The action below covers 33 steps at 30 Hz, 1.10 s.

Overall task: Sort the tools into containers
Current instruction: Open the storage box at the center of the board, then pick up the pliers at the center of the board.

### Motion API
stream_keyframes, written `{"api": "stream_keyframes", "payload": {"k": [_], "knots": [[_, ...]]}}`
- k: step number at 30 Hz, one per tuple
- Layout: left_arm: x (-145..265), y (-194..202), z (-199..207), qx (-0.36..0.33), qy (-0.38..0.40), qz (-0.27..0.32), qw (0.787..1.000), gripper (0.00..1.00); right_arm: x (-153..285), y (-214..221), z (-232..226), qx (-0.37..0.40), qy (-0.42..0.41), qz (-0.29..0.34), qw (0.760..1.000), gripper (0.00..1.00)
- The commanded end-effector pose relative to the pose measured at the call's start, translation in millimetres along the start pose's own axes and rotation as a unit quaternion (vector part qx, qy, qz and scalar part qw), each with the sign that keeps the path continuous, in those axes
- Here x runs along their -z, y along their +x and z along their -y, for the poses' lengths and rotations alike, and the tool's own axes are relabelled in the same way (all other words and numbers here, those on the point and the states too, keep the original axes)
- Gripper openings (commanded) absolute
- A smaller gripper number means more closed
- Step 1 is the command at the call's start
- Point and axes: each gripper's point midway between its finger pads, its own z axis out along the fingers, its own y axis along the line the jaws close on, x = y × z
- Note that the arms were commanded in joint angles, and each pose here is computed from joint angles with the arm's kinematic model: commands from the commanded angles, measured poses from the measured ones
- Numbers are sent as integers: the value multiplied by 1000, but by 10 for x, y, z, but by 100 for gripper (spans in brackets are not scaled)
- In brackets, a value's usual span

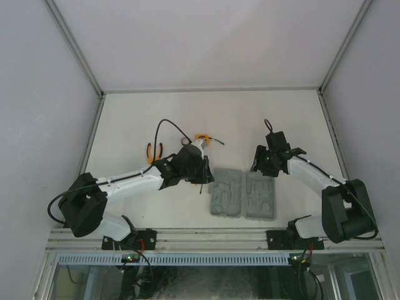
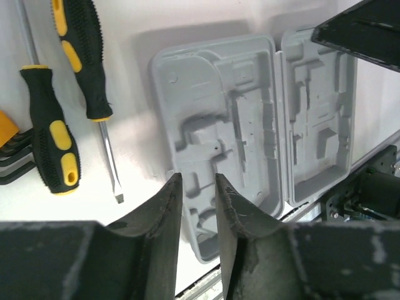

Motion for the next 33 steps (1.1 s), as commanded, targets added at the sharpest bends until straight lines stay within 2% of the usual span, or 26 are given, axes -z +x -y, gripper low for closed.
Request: {"api": "stream_keyframes", "payload": {"k": [1,5,12,19,29,33], "knots": [[172,-253,24,-17,-8,45,999,35,230,-259,-168,32,-4,69,997,59],[294,-391,-47,-17,-17,66,998,43,330,-163,-171,45,29,85,995,65],[507,-580,-238,-27,-37,94,995,47,361,118,-151,50,67,83,993,65],[619,-638,-351,-37,-50,111,992,43,236,333,-103,42,77,48,995,57],[613,-627,-405,-40,-55,110,992,38,115,450,21,50,108,18,993,57],[612,-642,-449,-41,-68,112,991,33,47,503,59,55,118,2,992,57]]}}
